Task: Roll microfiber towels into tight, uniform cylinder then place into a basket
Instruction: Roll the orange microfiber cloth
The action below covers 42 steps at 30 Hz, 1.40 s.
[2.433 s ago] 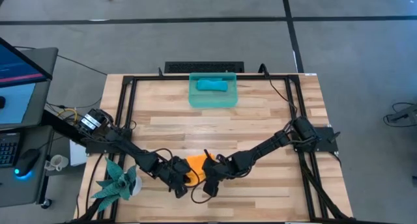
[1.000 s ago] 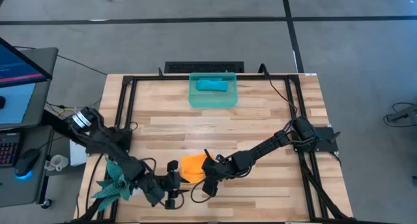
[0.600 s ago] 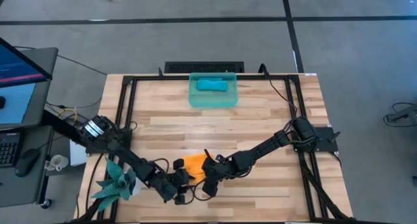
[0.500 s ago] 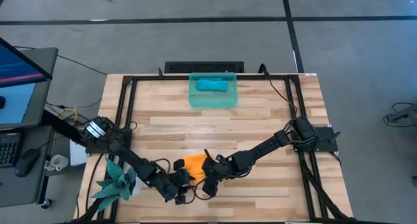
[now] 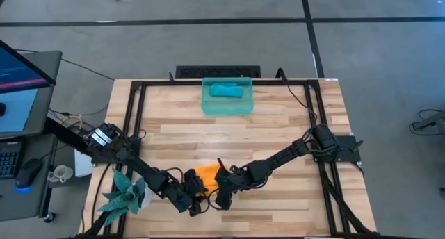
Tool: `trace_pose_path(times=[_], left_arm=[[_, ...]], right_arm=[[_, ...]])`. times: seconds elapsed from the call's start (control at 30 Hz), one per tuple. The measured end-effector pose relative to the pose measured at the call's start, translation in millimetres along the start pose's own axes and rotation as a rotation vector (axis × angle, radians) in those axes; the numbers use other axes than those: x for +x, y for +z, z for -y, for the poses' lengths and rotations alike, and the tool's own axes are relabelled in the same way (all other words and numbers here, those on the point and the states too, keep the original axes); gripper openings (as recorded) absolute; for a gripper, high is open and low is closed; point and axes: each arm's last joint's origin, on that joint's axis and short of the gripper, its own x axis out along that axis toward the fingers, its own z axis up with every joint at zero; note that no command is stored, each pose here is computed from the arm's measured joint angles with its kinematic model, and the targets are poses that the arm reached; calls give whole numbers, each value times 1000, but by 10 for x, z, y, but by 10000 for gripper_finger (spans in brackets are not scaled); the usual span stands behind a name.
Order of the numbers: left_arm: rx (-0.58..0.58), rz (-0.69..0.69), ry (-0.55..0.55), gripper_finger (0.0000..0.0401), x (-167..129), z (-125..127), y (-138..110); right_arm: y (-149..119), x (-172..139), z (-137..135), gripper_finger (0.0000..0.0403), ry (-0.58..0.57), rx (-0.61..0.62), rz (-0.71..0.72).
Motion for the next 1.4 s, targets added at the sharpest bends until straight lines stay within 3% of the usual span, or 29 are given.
trace_pose_path(times=[0.1, 0.23, 0.4, 0.5, 0.6, 0.87, 1.1, 1.4], left_arm=[[0, -15, -12, 141, 1, 2, -5], [2, -28, -19, 141, 0, 1, -11], [15, -38, -22, 141, 0, 0, -16], [20, -42, -25, 141, 0, 1, -18], [27, -42, -26, 141, 0, 1, -18], [28, -44, -28, 141, -1, 3, -20], [28, -45, -28, 141, -2, 3, -22], [44, -45, -29, 141, -3, 4, -24]], right_arm=[[52, -92, -2, 200, 20, -3, -8], [80, -355, -95, 202, 40, -103, 6], [-11, -753, -279, 193, -12, -283, 59], [-183, -876, -456, 187, -79, -471, 142], [-376, -825, -597, 183, -148, -645, 207], [-618, -360, -610, 188, -202, -1117, 151], [-562, -195, -476, 205, -329, -1192, 138], [-427, -108, -301, 205, -322, -1104, 72]])
